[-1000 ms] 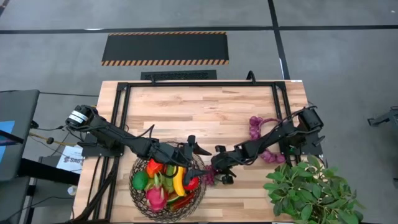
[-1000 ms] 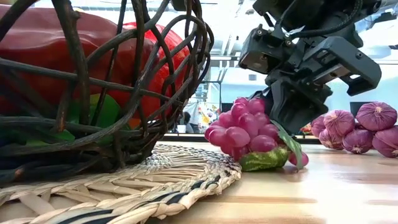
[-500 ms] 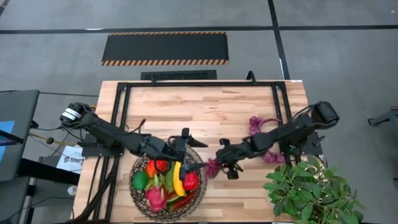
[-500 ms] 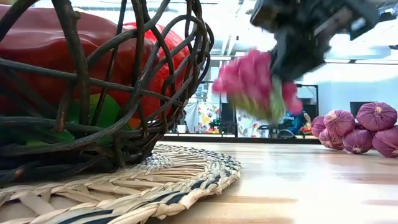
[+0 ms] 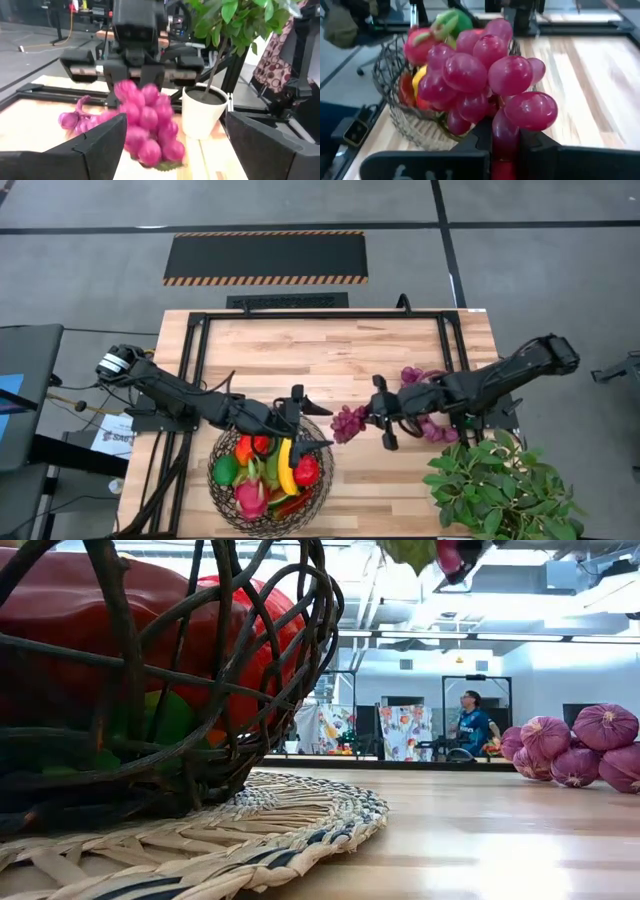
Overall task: Build produce basket
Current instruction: Put the grapes into the woven basket
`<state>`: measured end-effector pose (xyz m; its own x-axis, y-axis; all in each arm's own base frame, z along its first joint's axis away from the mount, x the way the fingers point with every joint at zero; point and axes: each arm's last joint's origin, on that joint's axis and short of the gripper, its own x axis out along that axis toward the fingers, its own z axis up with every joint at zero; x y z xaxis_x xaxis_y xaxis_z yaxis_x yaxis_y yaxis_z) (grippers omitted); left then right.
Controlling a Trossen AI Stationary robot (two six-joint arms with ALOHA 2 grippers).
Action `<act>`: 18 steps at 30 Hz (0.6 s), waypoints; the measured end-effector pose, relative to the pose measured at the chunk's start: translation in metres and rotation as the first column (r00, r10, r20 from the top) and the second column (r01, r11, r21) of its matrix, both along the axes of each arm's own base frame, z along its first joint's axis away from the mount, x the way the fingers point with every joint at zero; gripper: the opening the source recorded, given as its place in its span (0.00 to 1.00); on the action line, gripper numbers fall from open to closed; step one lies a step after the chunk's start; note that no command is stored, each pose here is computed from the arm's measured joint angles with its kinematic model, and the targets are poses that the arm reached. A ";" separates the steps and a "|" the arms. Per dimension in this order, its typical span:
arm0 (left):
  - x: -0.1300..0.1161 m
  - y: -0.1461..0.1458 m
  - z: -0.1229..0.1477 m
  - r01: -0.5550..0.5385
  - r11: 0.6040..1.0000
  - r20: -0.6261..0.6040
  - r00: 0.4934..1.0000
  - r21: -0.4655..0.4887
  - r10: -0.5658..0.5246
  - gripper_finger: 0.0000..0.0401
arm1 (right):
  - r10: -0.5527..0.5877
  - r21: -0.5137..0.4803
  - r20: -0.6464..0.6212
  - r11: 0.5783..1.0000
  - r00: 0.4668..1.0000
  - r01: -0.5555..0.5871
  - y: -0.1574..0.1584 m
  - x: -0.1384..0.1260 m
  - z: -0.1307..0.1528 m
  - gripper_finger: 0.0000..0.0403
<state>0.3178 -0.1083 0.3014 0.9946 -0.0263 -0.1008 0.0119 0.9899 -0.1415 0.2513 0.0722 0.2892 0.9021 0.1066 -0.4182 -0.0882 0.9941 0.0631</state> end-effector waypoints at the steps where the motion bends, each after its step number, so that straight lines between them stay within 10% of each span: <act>1: 0.000 0.000 -0.001 -0.001 1.000 -0.006 1.000 0.002 0.001 0.82 | 0.001 0.000 0.006 1.000 1.000 -0.001 0.000 -0.001 0.001 0.11; 18: 0.005 0.018 -0.002 -0.094 0.995 -0.014 0.996 -0.017 0.094 0.89 | 0.006 -0.011 0.113 1.000 0.994 -0.005 0.000 0.008 0.007 0.11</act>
